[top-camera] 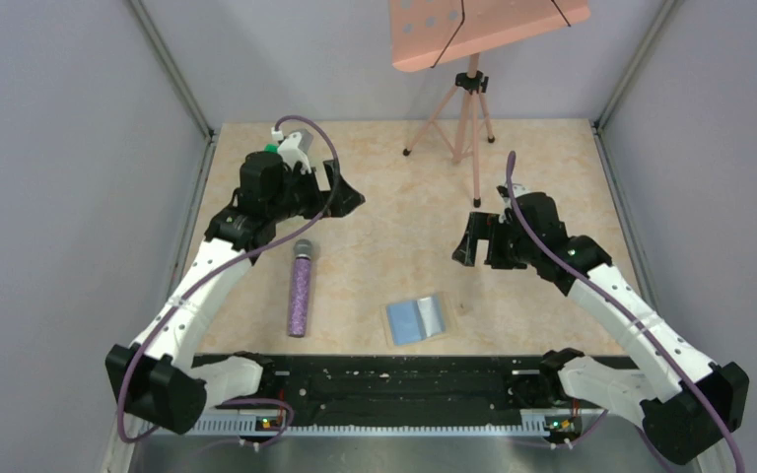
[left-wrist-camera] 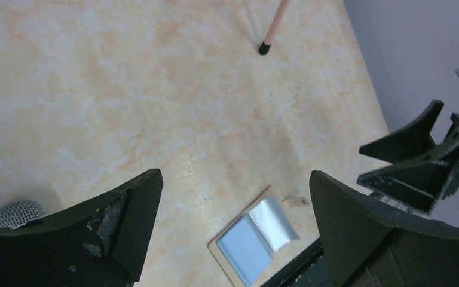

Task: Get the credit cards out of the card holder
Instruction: Reset both arms

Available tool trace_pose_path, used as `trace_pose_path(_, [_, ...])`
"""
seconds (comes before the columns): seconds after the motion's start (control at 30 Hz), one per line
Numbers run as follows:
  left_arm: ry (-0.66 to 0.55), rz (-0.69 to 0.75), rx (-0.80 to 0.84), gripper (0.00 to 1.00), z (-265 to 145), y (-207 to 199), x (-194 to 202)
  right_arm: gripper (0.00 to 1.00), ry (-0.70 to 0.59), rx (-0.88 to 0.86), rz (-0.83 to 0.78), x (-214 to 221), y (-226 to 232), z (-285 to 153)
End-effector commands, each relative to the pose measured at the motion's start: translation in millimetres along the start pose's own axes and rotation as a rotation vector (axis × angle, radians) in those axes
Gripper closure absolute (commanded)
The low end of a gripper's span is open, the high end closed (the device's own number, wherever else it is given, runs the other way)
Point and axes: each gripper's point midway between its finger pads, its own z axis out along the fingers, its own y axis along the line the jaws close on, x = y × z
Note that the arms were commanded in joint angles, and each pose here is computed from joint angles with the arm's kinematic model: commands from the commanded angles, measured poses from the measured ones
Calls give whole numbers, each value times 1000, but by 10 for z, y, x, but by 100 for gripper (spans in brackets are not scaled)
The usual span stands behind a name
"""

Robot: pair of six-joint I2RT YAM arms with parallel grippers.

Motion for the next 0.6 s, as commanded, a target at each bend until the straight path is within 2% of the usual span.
trace_pose_path(0.0, [-17, -7, 95, 1, -275, -351, 104, 1, -141, 49, -31, -309, 12, -347])
trace_pose_path(0.3, [-89, -4, 94, 1, -742, -426, 233, 1, -226, -1, -35, -387, 104, -597])
trace_pose_path(0.4, [-120, 11, 46, 1, -759, -295, 277, 1, -254, -21, -23, -408, 136, -637])
trace_pose_path(0.57, [-83, 8, 55, 2, -719, -263, 404, 1, -328, -45, -21, -539, 196, -764])
